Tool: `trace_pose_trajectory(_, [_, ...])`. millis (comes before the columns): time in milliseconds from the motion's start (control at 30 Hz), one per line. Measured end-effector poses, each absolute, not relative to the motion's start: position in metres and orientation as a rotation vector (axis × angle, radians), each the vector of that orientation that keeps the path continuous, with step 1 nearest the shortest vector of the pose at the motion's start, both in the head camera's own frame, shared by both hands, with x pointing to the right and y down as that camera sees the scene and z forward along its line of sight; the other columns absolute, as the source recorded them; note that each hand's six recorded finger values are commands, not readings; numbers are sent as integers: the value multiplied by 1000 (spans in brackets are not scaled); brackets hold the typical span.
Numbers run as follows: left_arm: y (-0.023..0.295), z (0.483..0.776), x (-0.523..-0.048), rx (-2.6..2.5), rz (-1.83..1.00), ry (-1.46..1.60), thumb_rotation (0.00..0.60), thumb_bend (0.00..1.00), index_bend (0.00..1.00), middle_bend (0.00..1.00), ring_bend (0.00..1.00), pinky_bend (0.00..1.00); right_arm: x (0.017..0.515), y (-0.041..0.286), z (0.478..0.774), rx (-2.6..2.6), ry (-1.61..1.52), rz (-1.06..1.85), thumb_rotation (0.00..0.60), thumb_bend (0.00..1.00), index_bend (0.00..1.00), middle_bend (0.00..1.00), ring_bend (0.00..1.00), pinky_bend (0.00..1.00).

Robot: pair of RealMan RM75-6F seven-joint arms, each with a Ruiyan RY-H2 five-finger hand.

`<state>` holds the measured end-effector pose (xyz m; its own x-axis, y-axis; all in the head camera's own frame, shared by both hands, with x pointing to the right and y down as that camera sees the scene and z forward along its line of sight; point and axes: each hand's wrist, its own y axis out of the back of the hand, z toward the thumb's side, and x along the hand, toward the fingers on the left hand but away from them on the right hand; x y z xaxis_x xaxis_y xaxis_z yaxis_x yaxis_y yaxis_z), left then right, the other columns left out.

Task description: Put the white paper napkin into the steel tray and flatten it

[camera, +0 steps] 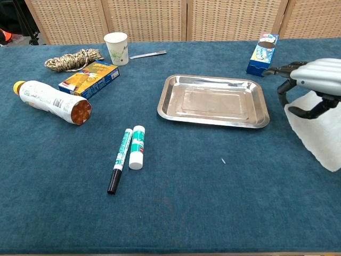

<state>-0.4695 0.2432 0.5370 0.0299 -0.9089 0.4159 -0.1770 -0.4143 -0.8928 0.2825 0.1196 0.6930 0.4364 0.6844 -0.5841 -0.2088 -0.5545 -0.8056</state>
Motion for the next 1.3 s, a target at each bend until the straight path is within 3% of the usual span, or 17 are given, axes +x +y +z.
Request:
trace_pose_trajectory(333, [244, 534, -470, -1675, -1428, 1119, 600, 0, 0, 0, 0, 0, 214, 86, 656, -1879, -555, 1119, 600, 610, 678, 0, 0, 0])
trace_pose_trajectory(567, [242, 532, -476, -1683, -1430, 1145, 600, 0, 0, 0, 0, 0, 165, 56, 651, -1878, -621, 1139, 600, 620, 678, 0, 0, 0])
trace_pose_trajectory(933, [232, 542, -484, -1712, -1482, 1149, 600, 0, 0, 0, 0, 0, 96, 43, 693, -1957, -768, 1296, 600, 637, 678, 0, 0, 0])
trace_pose_trajectory(1300, [226, 542, -492, -1722, -1500, 1172, 600, 0, 0, 0, 0, 0, 77, 29, 725, -1838, -823, 1400, 600, 646, 679, 0, 0, 0])
